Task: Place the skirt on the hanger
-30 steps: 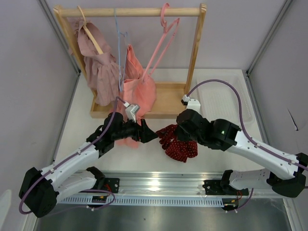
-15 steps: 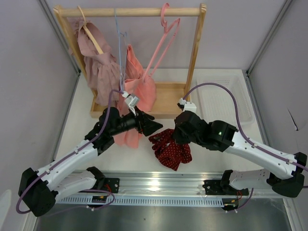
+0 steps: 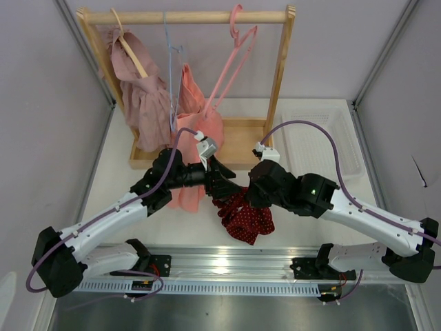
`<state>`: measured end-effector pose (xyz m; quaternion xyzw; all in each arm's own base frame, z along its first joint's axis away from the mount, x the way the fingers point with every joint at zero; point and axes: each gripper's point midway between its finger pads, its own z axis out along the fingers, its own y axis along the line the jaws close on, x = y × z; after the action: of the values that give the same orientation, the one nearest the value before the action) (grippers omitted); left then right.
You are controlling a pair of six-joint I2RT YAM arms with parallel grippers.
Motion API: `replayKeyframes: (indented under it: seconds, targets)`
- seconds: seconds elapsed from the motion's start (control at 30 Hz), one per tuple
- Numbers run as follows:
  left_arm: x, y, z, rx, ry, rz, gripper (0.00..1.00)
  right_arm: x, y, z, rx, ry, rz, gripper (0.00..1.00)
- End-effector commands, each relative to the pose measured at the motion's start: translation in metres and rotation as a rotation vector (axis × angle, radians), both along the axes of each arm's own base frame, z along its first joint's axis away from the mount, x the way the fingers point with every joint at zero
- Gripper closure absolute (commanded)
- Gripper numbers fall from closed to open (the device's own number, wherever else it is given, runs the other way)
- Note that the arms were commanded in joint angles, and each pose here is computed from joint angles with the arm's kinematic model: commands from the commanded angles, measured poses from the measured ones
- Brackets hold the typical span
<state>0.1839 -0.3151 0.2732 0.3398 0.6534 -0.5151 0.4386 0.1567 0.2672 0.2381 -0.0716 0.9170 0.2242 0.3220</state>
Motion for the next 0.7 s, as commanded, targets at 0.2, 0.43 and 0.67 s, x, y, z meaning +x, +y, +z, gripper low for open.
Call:
replayKeyframes:
  seconds: [0.2,0.43,0.67]
  targets:
    - [0.005,-0.012,-0.001,0.04,-0.039,-0.047,0.34,0.002,0.008,0.013,0.065,-0.028,0.012,1.0]
    - [-0.004,-0.027,-0.007,0.04,-0.011,-0.112,0.4,0.003,0.002,0.011,0.064,-0.03,0.001,1.0]
    - [-0.011,-0.034,-0.003,0.01,0.009,-0.154,0.77,0.003,-0.006,0.007,0.071,-0.024,-0.005,1.0]
